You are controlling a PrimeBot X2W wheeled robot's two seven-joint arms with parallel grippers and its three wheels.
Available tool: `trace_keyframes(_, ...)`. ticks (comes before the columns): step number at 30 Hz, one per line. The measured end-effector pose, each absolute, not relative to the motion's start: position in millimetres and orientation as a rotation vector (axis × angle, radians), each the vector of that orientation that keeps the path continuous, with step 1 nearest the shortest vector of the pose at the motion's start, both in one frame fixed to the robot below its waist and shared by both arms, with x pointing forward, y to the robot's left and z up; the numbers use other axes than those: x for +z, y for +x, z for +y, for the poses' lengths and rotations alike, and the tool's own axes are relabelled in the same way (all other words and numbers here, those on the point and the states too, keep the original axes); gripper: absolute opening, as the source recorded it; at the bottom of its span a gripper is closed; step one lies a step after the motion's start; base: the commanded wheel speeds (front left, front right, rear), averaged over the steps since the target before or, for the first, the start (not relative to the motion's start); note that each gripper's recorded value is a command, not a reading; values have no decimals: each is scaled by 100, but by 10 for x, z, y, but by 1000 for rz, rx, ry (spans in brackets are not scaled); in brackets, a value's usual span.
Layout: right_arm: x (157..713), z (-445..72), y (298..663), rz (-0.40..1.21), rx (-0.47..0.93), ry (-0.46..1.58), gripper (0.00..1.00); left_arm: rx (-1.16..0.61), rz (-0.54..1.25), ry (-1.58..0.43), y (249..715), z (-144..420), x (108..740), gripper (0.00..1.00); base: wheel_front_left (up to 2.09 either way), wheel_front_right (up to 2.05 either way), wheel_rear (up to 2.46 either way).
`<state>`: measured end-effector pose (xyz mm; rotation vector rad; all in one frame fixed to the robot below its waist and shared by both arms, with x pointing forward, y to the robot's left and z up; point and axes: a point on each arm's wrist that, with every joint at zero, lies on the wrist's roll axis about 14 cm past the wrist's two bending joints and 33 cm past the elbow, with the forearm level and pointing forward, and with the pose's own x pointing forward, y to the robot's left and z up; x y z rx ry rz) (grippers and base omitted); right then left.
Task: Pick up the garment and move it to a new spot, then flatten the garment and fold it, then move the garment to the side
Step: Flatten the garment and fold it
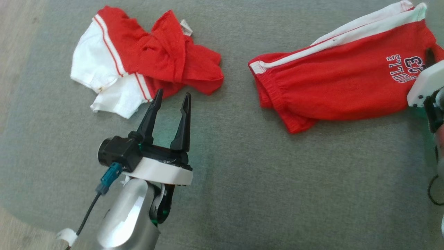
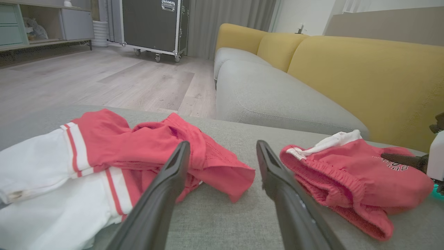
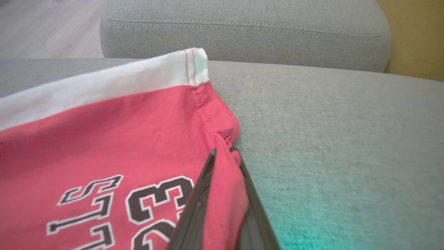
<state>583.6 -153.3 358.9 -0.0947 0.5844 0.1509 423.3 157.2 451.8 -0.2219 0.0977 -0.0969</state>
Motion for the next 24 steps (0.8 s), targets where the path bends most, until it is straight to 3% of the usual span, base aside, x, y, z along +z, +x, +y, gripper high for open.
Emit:
trace_keyframes(6, 3805, -1782, 5782, 503, 97, -74, 0, -128, 74, -231, 4266, 1467, 4603, 100, 0, 0, 0)
trace_keyframes(15, 4030, -2841, 5340, 475, -132, -63, 0, -168, 32, -242, 4216, 1320, 4774, 100, 0, 0, 0)
trace_keyframes(24, 4121, -2999, 5192, 434, -189, -22, 0, -184, 23, -235, 4173, 1277, 4810, 100, 0, 0, 0)
